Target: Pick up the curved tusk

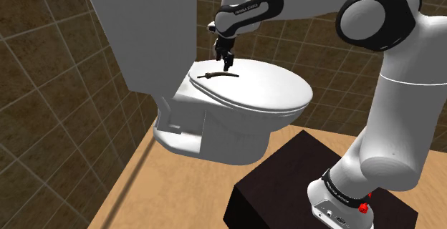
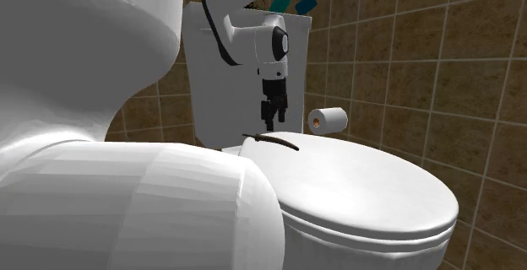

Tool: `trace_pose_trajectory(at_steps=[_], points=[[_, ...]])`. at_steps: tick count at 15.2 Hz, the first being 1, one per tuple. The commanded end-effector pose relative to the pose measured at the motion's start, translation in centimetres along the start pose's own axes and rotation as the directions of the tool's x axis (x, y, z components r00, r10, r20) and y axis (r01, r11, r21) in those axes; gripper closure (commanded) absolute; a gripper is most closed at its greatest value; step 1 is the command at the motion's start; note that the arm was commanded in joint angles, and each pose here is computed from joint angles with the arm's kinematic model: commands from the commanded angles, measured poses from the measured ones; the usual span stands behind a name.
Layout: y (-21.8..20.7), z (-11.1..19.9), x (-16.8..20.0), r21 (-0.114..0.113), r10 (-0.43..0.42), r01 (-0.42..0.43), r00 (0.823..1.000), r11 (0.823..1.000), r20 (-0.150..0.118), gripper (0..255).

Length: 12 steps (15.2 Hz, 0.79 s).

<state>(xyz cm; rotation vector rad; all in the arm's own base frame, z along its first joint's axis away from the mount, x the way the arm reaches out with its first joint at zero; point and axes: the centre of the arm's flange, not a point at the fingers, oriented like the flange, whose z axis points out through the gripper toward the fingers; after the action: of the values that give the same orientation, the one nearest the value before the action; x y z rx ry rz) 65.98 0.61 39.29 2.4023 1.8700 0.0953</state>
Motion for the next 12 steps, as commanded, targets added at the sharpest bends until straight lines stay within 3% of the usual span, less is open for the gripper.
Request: trace_pose_trajectory(at_steps=[1, 9, 10, 12], points=[[0.5, 1.5, 1.1, -0.002, -0.039, 0.039, 0.999, 0.999, 0.0, 0], [0.1, 4.9, 1.2, -0.002, -0.039, 0.039, 0.999, 0.999, 0.0, 0], [0.1, 5.0, 1.2, -0.002, -0.039, 0.039, 0.999, 0.999, 0.0, 255], [0.0, 5.0, 1.2, -0.002, -0.039, 0.039, 0.999, 0.999, 0.0, 255]])
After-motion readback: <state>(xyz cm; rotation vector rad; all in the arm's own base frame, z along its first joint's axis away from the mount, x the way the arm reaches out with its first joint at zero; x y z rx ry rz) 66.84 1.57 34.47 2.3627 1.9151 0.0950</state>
